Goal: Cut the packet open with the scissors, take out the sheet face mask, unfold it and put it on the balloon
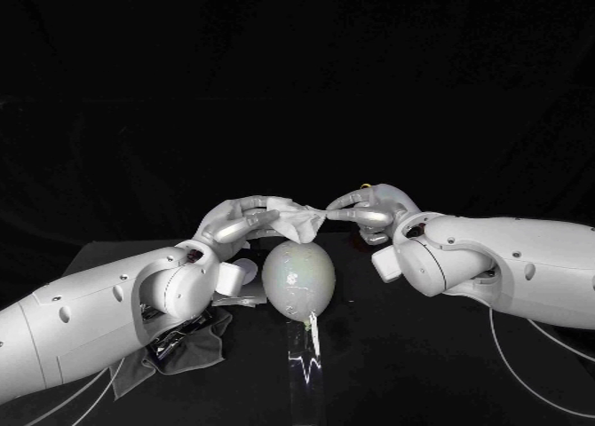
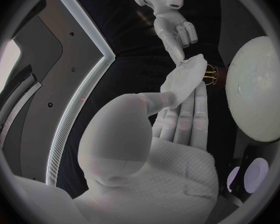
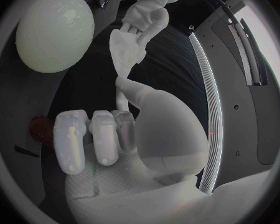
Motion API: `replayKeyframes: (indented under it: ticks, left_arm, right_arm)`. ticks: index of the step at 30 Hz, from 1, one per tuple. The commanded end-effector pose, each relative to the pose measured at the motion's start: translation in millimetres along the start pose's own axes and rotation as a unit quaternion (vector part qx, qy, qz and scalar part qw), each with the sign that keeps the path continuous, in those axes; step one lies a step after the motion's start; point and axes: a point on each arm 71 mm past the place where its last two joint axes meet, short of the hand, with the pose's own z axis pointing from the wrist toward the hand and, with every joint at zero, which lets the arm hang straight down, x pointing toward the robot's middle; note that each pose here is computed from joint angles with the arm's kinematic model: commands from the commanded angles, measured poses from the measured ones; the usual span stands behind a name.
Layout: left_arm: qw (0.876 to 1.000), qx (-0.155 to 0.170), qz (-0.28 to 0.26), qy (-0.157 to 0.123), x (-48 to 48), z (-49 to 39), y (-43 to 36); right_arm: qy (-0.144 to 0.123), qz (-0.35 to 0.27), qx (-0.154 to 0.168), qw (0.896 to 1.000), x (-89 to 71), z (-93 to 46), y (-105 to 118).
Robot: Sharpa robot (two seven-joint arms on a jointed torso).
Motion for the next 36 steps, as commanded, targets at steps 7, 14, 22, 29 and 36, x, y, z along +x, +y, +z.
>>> replayKeyframes:
  ticks: [7, 14, 22, 29, 36]
  left_arm:
    - [0.999, -0.012, -0.033, 0.006, 2.5, -0.8, 0.3]
    - [0.999, -0.020, -0.035, 0.006, 2.0, -1.5, 1.2]
    - [0.999, -0.027, -0.039, 0.012, 3.1, -2.1, 2.1]
    - [0.998, -0.028, -0.042, 0.023, 4.8, -2.9, 2.0]
    - [0.998, -0.028, -0.047, 0.035, 6.7, -3.5, 1.8]
  right_arm:
    - [-0.004, -0.004, 0.006, 1.000, -1.6, -0.7, -6]
    - [-0.008, -0.003, 0.013, 1.000, -2.6, -2.7, -12]
    - [-0.014, -0.002, 0.019, 1.000, -3.6, -3.7, -17]
    - [-0.018, 0.000, 0.028, 0.999, -4.1, -4.0, -22]
    - [-0.013, 0.005, 0.039, 0.999, -0.2, -4.8, -29]
